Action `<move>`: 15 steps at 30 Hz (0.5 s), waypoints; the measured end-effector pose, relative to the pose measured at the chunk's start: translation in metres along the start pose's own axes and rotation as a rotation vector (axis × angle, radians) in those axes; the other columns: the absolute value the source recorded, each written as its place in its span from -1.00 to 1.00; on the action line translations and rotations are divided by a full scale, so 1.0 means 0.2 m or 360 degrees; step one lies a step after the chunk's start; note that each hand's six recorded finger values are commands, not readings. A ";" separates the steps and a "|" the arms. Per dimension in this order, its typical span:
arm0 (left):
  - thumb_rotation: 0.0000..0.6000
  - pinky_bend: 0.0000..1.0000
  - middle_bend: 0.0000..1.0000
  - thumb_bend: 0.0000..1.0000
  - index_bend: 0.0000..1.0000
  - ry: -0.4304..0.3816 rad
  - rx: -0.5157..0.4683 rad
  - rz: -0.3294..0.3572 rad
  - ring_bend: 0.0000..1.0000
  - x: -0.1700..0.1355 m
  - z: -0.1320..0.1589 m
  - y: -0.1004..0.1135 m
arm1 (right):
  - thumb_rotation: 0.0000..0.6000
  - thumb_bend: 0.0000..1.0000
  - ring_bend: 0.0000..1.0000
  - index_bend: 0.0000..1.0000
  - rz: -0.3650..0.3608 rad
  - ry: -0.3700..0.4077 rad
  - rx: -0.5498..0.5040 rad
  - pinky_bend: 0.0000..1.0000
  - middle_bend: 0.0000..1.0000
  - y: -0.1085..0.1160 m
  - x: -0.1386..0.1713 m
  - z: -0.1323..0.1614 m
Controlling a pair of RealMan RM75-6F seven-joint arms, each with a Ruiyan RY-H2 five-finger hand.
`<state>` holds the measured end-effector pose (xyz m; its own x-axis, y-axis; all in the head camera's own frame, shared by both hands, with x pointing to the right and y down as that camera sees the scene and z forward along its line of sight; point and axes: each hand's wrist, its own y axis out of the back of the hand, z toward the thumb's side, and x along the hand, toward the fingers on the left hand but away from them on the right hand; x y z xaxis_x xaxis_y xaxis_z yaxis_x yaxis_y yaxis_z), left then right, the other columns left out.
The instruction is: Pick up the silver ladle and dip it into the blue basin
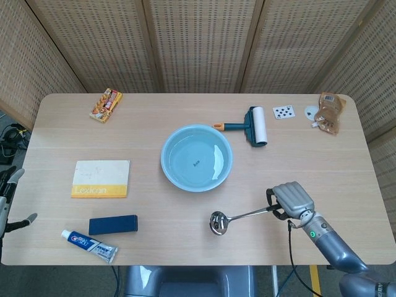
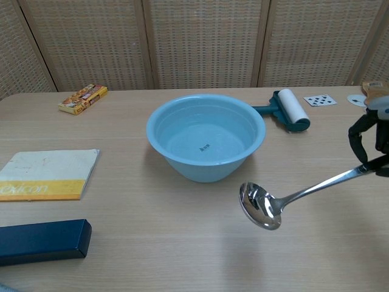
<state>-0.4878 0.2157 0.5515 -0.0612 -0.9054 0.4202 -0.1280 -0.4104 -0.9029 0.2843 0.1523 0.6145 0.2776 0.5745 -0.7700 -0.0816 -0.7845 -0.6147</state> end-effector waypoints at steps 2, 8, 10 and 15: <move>1.00 -1.00 -1.00 -1.00 -1.00 0.0003 0.0000 -0.0003 -1.00 0.00 0.00 0.00 | 1.00 0.76 0.95 0.53 -0.0017 -0.0013 0.0006 1.00 0.94 0.07 0.00 0.01; 1.00 -1.00 -1.00 -1.00 -1.00 0.0016 0.0002 -0.0021 -1.00 0.02 -0.01 -0.01 | 1.00 0.76 0.95 0.54 -0.0052 -0.0064 -0.0014 1.00 0.94 0.28 -0.03 0.04; 1.00 -1.00 -1.00 -1.00 -1.00 0.0023 0.0003 -0.0027 -1.00 0.02 -0.02 -0.02 | 1.00 0.76 0.95 0.54 -0.0064 -0.0080 -0.0017 1.00 0.94 0.34 -0.05 0.06; 1.00 -1.00 -1.00 -1.00 -1.00 0.0043 0.0007 -0.0052 -1.00 0.04 -0.03 -0.04 | 1.00 0.77 0.95 0.54 -0.0099 -0.0134 -0.0021 1.00 0.94 0.50 -0.13 0.12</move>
<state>-0.4931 0.2129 0.5624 -0.0835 -0.8883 0.4515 -0.1259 -0.4401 -0.8891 0.2457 0.0643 0.5691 0.2002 0.6392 -0.7426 -0.0538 -0.7496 -0.6597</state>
